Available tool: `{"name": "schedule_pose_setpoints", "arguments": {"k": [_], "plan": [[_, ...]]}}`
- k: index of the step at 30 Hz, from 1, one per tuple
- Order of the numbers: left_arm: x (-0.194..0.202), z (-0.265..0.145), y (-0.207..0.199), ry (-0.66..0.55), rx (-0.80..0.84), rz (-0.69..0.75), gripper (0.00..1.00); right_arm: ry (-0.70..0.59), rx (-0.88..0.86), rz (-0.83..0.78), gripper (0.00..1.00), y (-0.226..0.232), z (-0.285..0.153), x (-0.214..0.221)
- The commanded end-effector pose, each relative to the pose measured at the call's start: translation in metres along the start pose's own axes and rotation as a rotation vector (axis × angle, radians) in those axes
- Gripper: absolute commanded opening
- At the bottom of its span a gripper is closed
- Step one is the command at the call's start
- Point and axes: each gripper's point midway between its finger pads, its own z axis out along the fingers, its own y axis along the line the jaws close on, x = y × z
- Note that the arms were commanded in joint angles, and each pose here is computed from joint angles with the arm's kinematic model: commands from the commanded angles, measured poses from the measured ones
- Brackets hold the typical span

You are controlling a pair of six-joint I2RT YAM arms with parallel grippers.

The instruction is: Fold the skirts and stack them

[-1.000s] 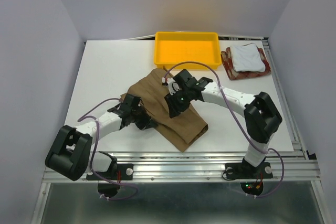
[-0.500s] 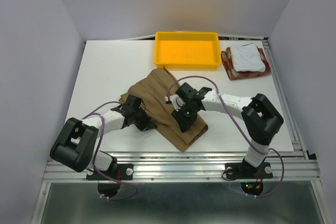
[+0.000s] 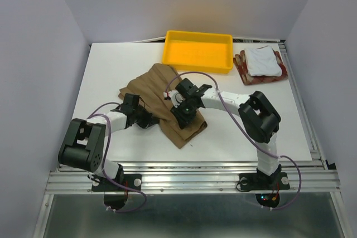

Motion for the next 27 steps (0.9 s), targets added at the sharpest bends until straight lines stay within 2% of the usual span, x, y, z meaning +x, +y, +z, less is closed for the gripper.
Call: {"name": "schedule_pose_setpoints", "arguments": {"k": [1,6,10,14,17,22,25,26,27], "plan": [[-0.025,-0.001,0.045,-0.098,-0.165,0.006,0.0,-0.014,0.159,-0.095,0.38,-0.051,0.045,-0.012],[-0.029,-0.003,0.045,-0.109,-0.145,0.014,0.0,-0.01,0.146,-0.091,0.38,-0.058,0.067,-0.027],[-0.03,-0.01,0.023,-0.091,-0.078,0.039,0.0,-0.04,0.123,-0.075,0.38,-0.05,0.056,-0.045],[-0.013,-0.033,0.002,-0.046,0.027,0.051,0.0,-0.136,0.106,-0.035,0.42,-0.03,0.011,-0.072],[0.0,-0.048,0.001,-0.017,0.049,0.067,0.0,-0.214,0.1,-0.037,0.45,-0.016,-0.025,-0.09],[-0.011,-0.071,-0.023,-0.096,0.117,0.155,0.0,-0.23,0.071,-0.067,0.46,0.0,-0.058,-0.095],[-0.031,-0.102,-0.064,-0.237,0.255,0.367,0.0,-0.227,0.076,-0.038,0.46,0.003,-0.067,-0.088],[-0.036,-0.112,-0.08,-0.3,0.323,0.593,0.1,-0.265,0.077,0.031,0.46,-0.001,-0.083,-0.09],[-0.039,-0.126,-0.095,-0.347,0.362,0.734,0.14,-0.263,0.027,0.08,0.45,0.001,-0.084,-0.08]]}}
